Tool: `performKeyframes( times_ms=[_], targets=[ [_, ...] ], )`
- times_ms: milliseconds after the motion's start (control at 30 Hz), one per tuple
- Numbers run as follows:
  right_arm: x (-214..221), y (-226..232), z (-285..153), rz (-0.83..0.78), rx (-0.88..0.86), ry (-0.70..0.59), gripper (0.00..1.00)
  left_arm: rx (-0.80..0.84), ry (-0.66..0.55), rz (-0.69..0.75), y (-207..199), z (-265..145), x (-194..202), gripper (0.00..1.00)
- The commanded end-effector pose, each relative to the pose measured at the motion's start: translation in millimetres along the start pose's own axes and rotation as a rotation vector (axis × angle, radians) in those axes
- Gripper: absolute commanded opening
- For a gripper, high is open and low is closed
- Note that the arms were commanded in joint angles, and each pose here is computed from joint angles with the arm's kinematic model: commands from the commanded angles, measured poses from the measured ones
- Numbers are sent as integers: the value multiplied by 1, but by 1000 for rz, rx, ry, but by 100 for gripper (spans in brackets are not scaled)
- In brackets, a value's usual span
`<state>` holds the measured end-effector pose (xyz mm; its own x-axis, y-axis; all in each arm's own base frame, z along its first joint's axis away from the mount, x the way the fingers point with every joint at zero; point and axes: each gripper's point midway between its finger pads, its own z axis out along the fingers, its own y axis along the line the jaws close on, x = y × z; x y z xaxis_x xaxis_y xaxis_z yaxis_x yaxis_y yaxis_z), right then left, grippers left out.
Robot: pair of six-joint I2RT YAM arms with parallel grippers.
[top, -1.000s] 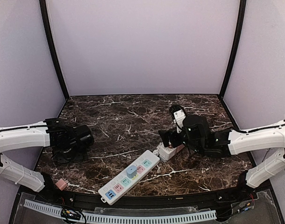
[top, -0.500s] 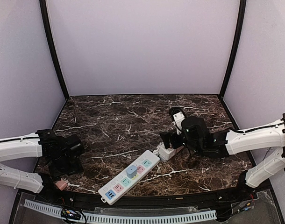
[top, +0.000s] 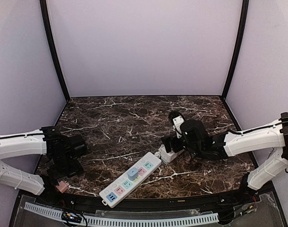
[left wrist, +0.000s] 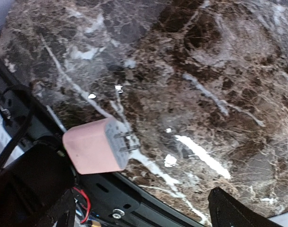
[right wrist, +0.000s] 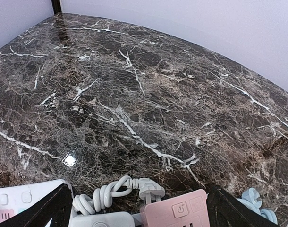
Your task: Insert the plug
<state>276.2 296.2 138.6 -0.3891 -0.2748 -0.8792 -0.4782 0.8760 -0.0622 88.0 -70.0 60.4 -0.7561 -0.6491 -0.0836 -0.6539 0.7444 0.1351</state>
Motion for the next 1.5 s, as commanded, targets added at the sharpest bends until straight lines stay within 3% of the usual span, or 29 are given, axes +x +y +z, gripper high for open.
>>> performKeyframes(
  times_ms=[0, 200, 500, 800, 1000, 1467],
  targets=[
    [-7, -4, 4, 16, -1, -14, 99, -305, -11, 3, 38, -15, -4, 99],
    [-2, -18, 8, 22, 33, -3, 99, -369, 68, -30, 40, 7, 12, 99],
    [5, -11, 18, 5, 10, 24, 99, -320, 120, -71, 41, 42, 26, 99],
    [8, -9, 20, -5, 2, 36, 99, -377, 23, -112, 59, 42, 9, 98],
    [10, -9, 21, -10, 3, 38, 99, -327, 2, -157, 61, 52, 7, 94],
    [12, -7, 21, -18, -11, 42, 98, -284, -129, -190, 42, 43, -17, 90]
  ],
)
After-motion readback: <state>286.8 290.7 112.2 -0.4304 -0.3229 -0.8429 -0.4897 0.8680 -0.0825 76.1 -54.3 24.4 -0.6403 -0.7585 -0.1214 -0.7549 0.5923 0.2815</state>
